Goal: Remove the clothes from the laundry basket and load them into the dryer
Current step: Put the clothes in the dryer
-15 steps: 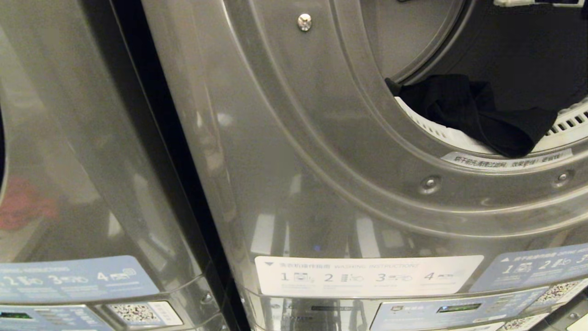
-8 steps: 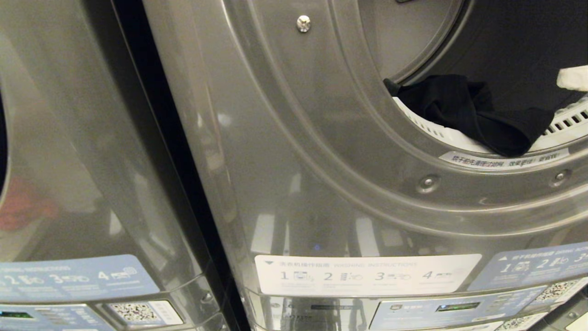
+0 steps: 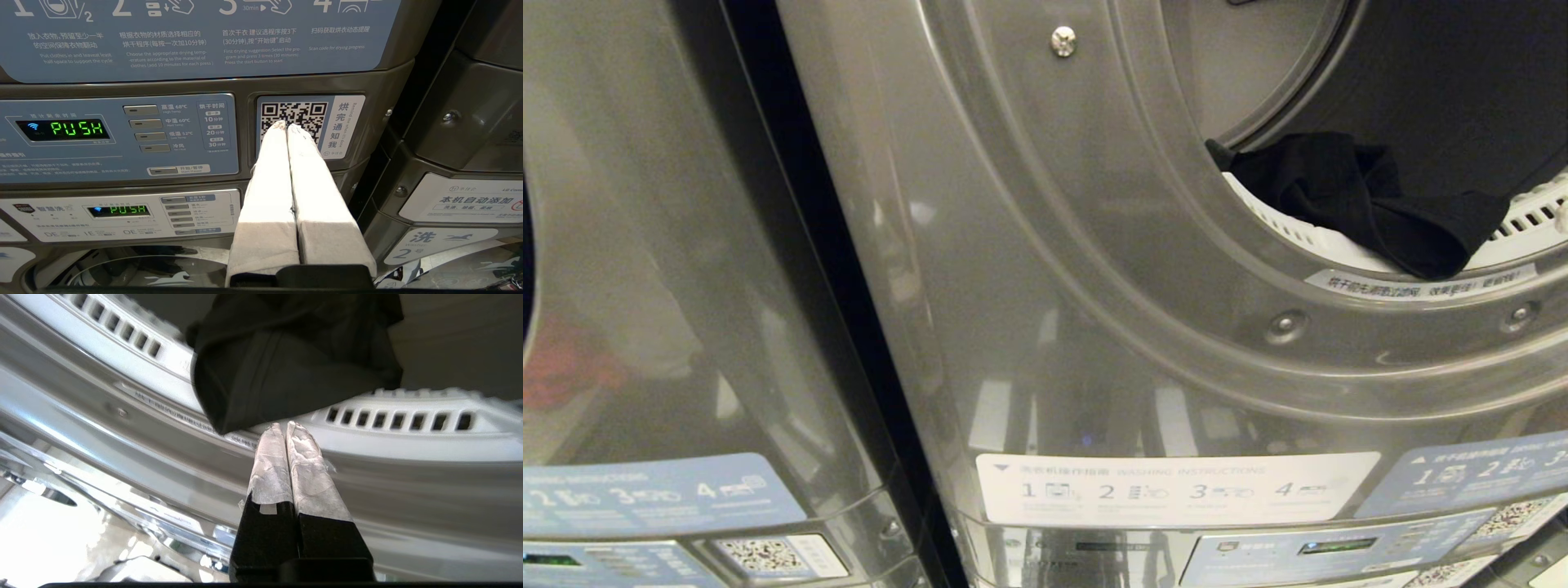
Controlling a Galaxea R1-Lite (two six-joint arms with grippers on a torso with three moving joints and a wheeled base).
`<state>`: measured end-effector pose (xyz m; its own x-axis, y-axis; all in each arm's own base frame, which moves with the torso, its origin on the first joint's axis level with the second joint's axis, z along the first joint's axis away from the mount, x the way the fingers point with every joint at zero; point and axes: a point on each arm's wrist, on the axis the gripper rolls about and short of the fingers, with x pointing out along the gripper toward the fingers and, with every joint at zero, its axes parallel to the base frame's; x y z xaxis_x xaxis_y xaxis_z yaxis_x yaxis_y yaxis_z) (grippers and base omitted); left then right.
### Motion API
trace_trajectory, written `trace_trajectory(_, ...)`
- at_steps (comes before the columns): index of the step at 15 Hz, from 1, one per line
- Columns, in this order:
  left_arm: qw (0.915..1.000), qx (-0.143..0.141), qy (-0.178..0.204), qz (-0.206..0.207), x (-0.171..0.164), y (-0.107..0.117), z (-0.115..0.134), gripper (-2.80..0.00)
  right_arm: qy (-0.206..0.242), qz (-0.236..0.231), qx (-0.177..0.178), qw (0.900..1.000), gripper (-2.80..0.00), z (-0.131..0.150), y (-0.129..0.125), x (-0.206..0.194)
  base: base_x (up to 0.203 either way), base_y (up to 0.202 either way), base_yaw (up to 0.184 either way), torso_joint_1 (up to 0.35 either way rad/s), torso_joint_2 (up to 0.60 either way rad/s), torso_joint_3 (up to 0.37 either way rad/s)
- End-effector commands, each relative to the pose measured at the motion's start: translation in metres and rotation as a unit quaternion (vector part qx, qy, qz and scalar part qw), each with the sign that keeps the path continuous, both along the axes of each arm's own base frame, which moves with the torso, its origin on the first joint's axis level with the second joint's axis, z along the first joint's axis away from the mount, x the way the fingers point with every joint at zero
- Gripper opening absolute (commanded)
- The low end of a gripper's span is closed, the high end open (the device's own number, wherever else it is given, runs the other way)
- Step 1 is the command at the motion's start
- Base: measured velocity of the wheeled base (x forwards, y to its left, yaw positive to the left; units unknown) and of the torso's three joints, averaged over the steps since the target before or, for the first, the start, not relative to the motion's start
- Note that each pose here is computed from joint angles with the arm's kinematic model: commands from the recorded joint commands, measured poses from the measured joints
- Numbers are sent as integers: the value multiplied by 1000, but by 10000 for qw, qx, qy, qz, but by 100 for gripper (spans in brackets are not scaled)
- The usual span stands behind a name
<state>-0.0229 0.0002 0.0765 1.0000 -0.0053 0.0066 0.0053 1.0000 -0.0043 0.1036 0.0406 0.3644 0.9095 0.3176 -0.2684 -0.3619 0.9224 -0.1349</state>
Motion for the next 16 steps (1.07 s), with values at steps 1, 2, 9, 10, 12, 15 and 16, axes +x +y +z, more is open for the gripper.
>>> trace_trajectory(1, 10000, -2, -5, 4, 0, 0, 0, -280, 150, -7, -68, 9999, -280, -6, 1, 3, 0, 0, 0, 0, 0, 0)
trace_trajectory(2, 10000, -2, -5, -3, 0, 0, 0, -280, 242, -7, -104, 9997, -280, -8, 1, 4, 0, 0, 0, 0, 0, 0)
trace_trajectory(9, 10000, -2, -5, 0, 0, 0, 0, -280, 524, 0, -195, 9984, -280, -15, 12, 29, 0, 0, 0, 0, 0, 0)
trace_trajectory(10, 10000, -2, -5, 4, 0, 0, 0, -280, 549, 3, -210, 9983, -280, -16, 12, 30, 0, 0, 0, 0, 0, 0)
trace_trajectory(12, 10000, -2, -5, -4, 0, 0, 0, -280, 633, 10, -237, 9977, -280, -19, 15, 37, 0, 0, 0, 0, 0, 0)
trace_trajectory(15, 10000, -2, -5, 4, 0, 0, 0, -280, 538, 21, -190, 9984, -280, -19, 22, 52, 0, 0, 0, 0, 0, 0)
trace_trajectory(16, 10000, -2, -5, 4, 0, 0, 0, -280, 471, 13, -173, 9987, -280, -19, 24, 56, 0, 0, 0, 0, 0, 0)
